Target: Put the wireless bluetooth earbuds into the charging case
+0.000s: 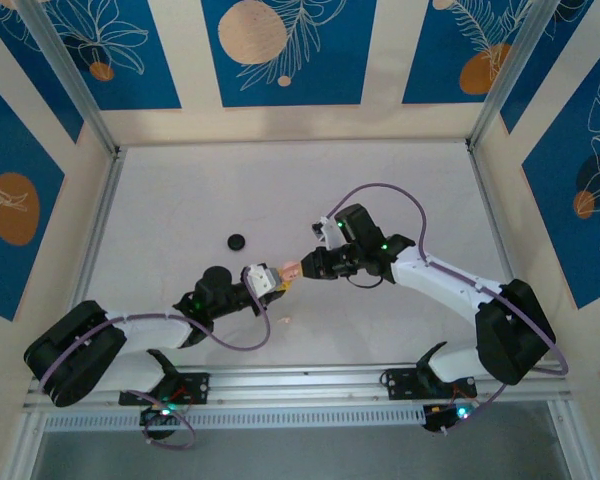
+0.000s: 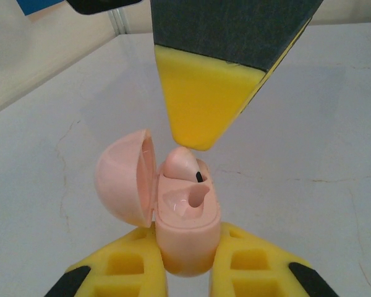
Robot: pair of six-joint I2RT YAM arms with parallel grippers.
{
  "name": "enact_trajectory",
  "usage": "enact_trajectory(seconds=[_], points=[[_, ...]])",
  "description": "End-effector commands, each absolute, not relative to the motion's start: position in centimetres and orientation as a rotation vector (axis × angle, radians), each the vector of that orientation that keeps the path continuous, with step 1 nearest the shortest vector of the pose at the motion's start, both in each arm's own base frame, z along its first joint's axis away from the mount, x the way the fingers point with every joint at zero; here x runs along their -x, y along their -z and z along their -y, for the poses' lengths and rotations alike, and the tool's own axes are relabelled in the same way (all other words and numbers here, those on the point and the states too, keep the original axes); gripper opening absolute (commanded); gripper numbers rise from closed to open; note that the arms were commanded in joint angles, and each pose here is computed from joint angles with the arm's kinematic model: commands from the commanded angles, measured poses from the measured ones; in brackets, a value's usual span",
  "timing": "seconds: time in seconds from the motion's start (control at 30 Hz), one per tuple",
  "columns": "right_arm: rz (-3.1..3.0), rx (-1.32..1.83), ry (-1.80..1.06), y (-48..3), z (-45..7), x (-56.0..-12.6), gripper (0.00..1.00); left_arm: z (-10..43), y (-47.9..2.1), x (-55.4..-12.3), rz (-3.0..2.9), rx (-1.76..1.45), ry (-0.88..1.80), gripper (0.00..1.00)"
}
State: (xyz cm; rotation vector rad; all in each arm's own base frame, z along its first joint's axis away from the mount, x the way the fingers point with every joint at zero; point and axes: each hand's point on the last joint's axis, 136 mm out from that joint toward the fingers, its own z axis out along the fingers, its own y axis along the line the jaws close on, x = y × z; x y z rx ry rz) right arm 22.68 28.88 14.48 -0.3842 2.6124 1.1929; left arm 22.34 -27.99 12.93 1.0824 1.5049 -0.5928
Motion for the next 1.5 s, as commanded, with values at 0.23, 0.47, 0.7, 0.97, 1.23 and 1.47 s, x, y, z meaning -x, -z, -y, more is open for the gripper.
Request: enact_trajectory(seconds=[0.23, 0.47, 0.7, 0.97, 1.23, 1.47], points=[[-2.472, 0.45, -1.192, -18.8, -28.5, -22.6, 0.2, 29.0, -15.9, -22.2, -1.39, -1.08, 0.603, 0.09], [-2.46, 0.481, -1.245, -18.9, -29.4, -22.4, 0.16, 29.1, -16.1, -22.1, -1.383, -1.082, 0.609, 0.09], [-2.518, 0.499, -1.266, -16.9, -30.5, -22.2, 0.13, 29.2, -16.2, -21.9, -1.378, -1.083, 0.612, 0.09], [-2.587, 0.487, -1.226, -15.0, -30.5, -22.2, 0.13, 29.0, -16.4, -21.9, -1.377, -1.084, 0.602, 0.09], [-2.562, 0.437, -1.167, -17.3, -29.3, -22.2, 0.26, 26.9, -15.7, -24.1, -1.496, -0.936, 0.489, 0.09], [-2.806, 0.317, -1.093, -15.0, -29.3, -17.4, 0.36, 23.2, -14.1, -26.7, -1.677, -0.725, 0.333, 0.08]])
